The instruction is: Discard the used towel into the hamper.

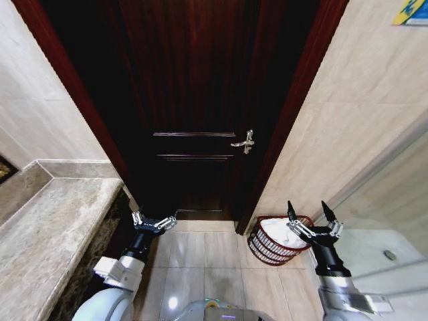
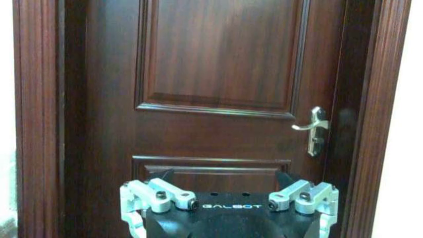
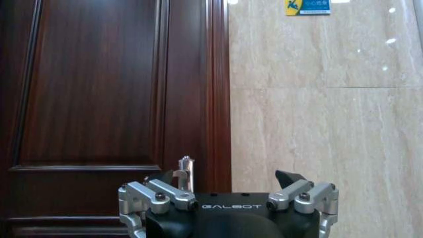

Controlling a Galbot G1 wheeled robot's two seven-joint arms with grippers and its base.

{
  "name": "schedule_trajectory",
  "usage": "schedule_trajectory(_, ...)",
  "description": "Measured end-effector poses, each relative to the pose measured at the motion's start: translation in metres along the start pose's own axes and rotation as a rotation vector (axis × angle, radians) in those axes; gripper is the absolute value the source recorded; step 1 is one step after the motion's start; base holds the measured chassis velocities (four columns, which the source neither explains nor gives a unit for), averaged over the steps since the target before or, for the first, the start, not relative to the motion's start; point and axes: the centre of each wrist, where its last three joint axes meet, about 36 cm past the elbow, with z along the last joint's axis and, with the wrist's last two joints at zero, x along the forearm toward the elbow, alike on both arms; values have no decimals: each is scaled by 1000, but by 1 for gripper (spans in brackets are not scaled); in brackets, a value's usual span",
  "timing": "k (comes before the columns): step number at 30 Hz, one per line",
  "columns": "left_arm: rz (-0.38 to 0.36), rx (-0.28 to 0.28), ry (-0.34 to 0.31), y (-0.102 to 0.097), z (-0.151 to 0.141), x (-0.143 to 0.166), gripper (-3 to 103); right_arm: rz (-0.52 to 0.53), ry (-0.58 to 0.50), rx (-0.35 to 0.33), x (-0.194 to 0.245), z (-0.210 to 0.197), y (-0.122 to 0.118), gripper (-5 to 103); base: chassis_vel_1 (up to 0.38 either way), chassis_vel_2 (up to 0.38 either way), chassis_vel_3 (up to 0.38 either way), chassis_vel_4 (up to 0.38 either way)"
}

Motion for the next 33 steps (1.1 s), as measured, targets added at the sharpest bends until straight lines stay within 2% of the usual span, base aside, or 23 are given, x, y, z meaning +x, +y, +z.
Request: schedule_trajectory(33,0,0,0,0,0,0,99,0,0,0,0,0,0,100,16,14,11,14)
